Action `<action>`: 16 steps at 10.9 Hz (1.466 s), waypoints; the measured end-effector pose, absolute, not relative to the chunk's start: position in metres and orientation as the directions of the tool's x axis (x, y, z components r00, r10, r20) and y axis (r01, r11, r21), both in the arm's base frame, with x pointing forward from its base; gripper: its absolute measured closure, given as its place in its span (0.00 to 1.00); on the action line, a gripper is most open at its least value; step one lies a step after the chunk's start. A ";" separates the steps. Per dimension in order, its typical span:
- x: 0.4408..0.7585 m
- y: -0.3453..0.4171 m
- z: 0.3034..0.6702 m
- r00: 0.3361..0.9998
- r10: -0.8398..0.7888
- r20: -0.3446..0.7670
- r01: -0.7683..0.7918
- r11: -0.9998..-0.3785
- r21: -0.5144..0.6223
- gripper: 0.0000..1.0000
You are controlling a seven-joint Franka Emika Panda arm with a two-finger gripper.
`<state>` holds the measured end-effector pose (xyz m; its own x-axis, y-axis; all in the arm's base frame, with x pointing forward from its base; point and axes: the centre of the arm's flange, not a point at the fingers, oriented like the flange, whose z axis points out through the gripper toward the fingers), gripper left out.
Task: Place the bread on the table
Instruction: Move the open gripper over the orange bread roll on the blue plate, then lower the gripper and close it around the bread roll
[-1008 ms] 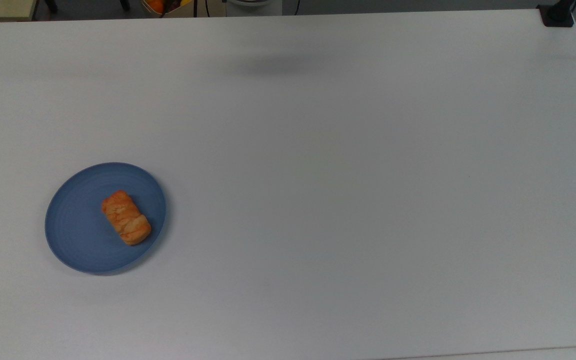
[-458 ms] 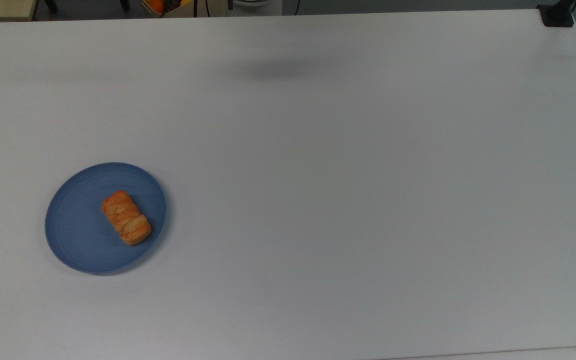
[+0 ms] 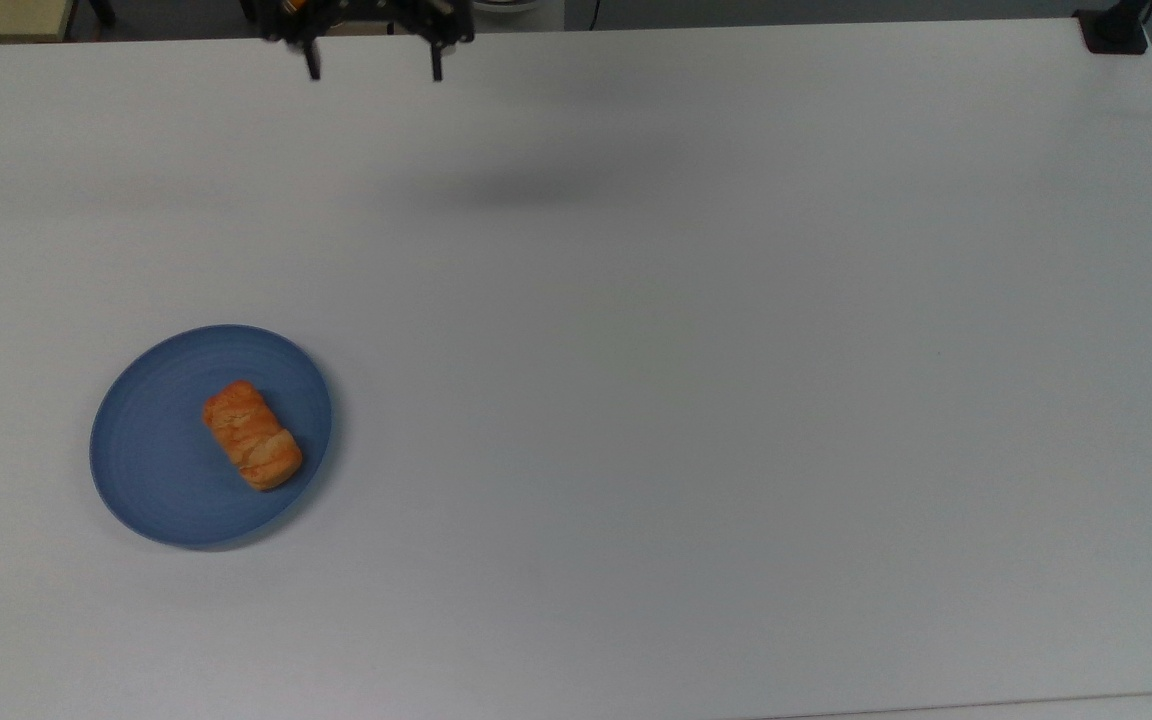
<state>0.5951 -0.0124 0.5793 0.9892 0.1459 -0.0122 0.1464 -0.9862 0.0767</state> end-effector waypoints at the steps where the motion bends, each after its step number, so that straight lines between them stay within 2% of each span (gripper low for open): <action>1: 0.606 -0.028 0.575 0.986 0.167 0.024 0.165 -0.984 0.070 0.00; 7: 0.668 -0.124 0.524 0.953 0.200 0.225 0.191 -0.980 0.061 0.00; 11: 0.713 -0.152 0.459 0.920 0.195 0.340 0.171 -0.980 0.098 0.00; 16: 0.736 -0.152 0.387 0.910 0.199 0.365 0.166 -0.979 0.120 0.00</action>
